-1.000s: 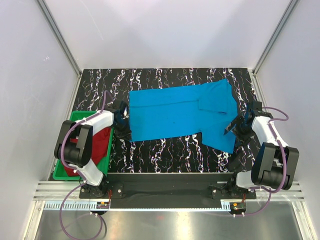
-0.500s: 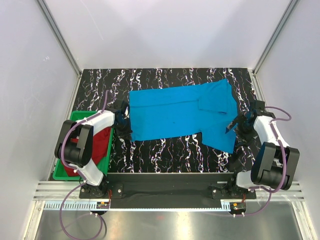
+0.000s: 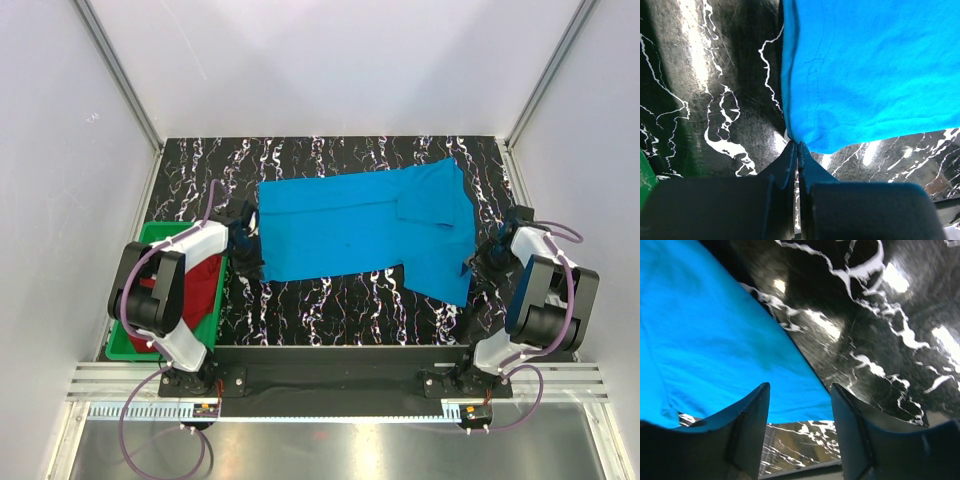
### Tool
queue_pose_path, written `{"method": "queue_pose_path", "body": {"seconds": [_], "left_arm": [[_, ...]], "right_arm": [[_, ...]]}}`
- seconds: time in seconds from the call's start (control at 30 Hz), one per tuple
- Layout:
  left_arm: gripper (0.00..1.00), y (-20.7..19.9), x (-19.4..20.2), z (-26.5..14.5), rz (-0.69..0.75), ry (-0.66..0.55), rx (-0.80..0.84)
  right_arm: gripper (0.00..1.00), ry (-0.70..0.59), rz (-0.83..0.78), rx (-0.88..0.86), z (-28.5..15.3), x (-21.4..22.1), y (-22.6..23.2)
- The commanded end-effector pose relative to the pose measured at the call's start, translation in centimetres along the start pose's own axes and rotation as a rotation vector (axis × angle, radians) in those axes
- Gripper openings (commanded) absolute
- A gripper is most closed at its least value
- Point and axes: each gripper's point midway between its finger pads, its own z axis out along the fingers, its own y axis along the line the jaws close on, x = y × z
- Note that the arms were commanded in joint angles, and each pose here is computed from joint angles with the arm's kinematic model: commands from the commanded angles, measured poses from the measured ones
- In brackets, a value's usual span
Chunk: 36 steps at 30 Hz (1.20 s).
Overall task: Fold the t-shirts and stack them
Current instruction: Fold the tshirt
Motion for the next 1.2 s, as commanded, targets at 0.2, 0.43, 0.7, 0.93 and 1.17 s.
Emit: {"method": "queue_pose_path", "body": {"seconds": [0.2, 0.43, 0.7, 0.93, 1.17], "left_arm": [[0.00, -1.4, -0.9, -1.3, 0.029, -0.059, 0.068], [0.00, -1.5, -0.9, -1.8, 0.021, -0.078, 0.073], [0.00, -1.3, -0.4, -2.0, 0.010, -0.088, 0.076], [0.00, -0.8, 0.2, -3.2, -0.002, -0.122, 0.065], [0.00, -0.7, 1.0, -4.5, -0.017, -0.148, 0.078]], "right_arm": [[0.49, -0.034, 0.005, -0.018, 1.2, -1.4, 0.9], [0.44, 0.013, -0.010, 0.066, 2.6, -0.3, 0.5], [0.06, 0.011, 0.010, 0.066, 2.3, 0.3, 0.2], [0.00, -0.019, -0.005, 0.062, -0.3, 1.2, -0.4], [0.00, -0.033, -0.006, 0.018, -2.9, 1.9, 0.0]]}}
